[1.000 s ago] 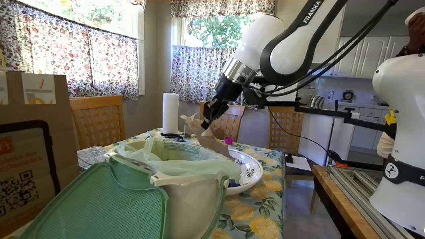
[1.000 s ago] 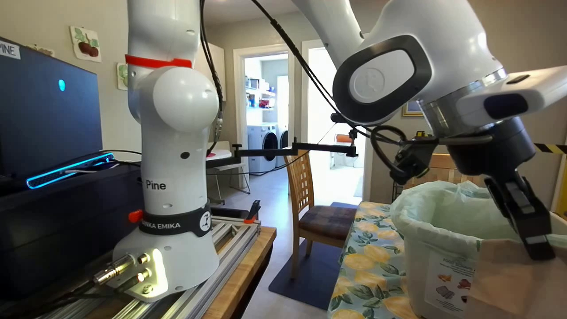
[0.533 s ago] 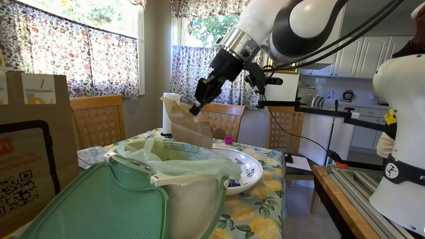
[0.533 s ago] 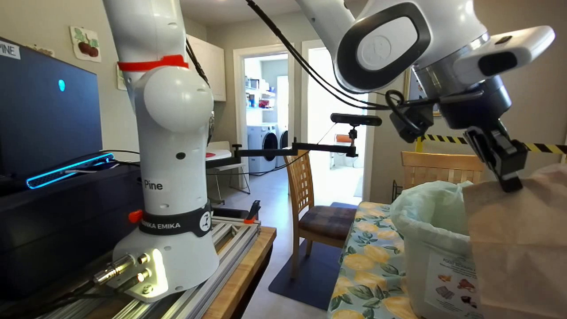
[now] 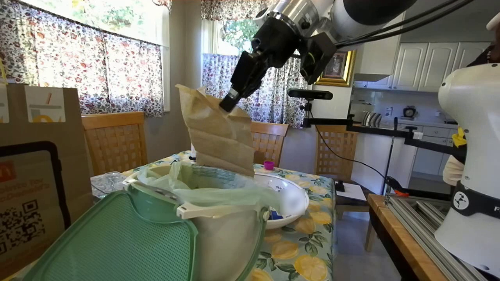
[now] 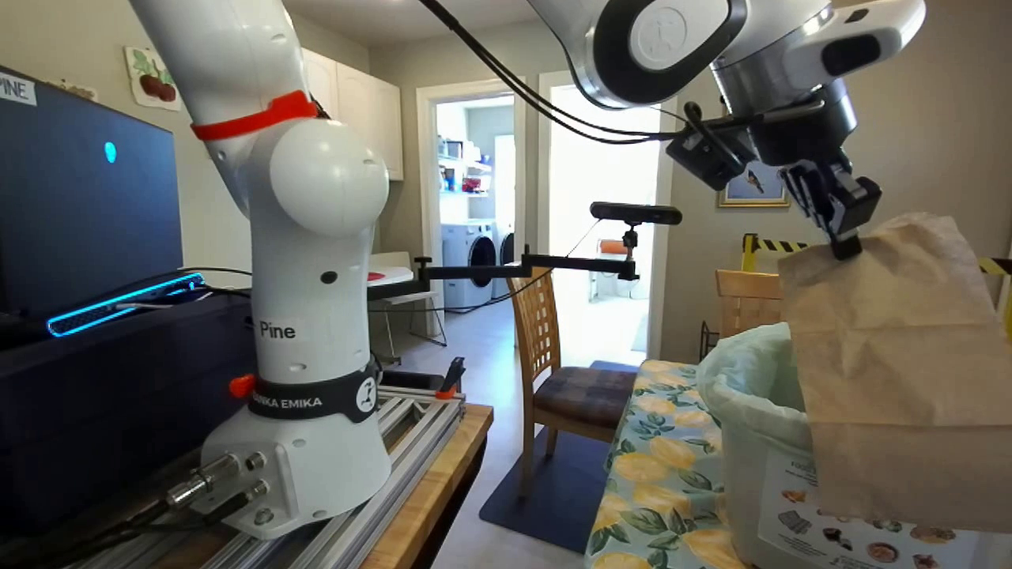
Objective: Put some of the contents of the white plate into the bin
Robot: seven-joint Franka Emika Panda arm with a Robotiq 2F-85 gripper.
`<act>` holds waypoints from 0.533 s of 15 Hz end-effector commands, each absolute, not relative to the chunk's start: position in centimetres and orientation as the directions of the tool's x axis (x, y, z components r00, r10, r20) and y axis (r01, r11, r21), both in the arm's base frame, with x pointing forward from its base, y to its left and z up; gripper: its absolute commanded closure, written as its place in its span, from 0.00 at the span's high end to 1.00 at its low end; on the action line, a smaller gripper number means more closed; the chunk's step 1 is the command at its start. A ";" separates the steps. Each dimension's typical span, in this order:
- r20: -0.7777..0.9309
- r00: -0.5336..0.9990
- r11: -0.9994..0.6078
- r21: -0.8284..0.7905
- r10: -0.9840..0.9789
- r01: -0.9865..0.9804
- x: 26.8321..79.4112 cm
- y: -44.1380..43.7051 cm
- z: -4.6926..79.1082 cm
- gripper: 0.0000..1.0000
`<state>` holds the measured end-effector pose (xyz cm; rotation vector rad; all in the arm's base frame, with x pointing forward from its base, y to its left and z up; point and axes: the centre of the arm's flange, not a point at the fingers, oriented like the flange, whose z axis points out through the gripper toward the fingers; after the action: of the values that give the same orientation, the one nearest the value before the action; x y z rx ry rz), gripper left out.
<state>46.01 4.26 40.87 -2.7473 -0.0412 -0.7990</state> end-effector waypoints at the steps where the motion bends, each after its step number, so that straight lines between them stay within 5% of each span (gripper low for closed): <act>1: 0.522 0.853 -0.921 -0.329 0.007 0.209 46.5 4.1 39.5 0.00; 8: 0.408 0.913 -0.905 -0.384 0.009 0.180 47.1 2.1 32.6 0.00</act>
<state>46.02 3.08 35.77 -2.6914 -0.1213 -0.6284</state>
